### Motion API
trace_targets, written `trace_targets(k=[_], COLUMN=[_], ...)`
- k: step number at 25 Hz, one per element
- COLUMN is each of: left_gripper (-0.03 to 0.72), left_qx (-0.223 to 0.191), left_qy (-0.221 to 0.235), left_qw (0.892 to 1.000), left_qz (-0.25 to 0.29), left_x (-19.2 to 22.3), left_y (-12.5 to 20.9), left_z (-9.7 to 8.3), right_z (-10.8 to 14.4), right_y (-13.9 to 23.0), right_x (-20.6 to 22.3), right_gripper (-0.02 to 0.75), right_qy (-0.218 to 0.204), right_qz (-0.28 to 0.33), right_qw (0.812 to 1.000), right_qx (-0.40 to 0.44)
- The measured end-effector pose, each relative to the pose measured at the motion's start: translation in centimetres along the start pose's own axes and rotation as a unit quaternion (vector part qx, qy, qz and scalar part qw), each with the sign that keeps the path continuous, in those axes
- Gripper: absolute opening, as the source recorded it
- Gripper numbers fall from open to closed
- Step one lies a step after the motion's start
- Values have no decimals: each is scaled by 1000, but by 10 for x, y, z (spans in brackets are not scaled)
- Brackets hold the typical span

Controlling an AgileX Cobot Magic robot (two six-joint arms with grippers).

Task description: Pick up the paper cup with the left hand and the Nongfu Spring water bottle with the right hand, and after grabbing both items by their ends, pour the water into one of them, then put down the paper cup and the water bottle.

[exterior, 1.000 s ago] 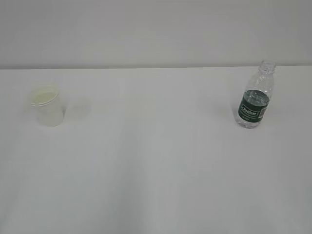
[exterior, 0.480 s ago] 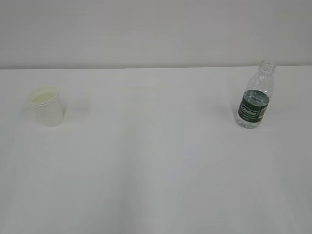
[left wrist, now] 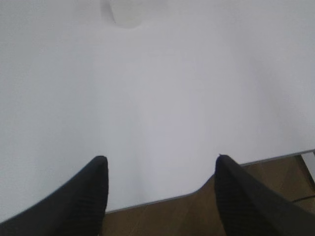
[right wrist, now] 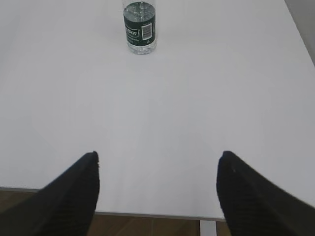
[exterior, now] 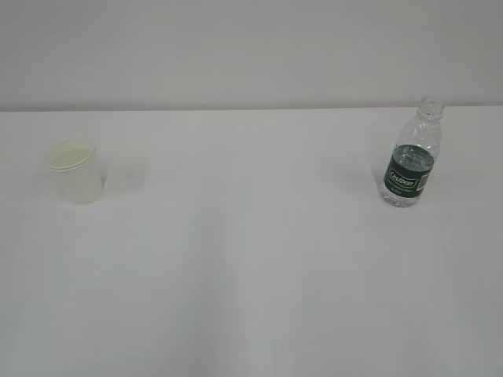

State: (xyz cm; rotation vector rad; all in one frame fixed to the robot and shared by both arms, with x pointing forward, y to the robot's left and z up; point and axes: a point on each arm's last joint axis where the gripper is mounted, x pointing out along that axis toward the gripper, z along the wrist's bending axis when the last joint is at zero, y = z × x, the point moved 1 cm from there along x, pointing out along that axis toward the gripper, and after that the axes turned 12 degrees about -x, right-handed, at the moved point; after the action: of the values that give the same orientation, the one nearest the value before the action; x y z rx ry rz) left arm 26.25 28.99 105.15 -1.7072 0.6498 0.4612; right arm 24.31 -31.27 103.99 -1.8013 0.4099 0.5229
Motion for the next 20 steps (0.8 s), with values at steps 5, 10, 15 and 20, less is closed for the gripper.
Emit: trace_targets(k=[5,10,15,20], left_gripper=[477,477,475,474], left_qx=[4,7,6,5], left_qy=[12,18,20,21], left_qw=[999,997,997,997], left_qz=[-52,-79,-79,-79], left_x=[-14,-20,-20,-20], left_y=[8,12,12,12], left_z=[1,1,1,0], right_z=[0,0,0,0], right_y=[3,3,3,3], right_x=[-4,-4,-4,-4], right_gripper=[555,555,555,555], right_qy=[4,2,2,2], right_qz=[-18,-18,-18,-18], right_qw=[1000,1000,1000,1000], right_qx=[3,3,3,3])
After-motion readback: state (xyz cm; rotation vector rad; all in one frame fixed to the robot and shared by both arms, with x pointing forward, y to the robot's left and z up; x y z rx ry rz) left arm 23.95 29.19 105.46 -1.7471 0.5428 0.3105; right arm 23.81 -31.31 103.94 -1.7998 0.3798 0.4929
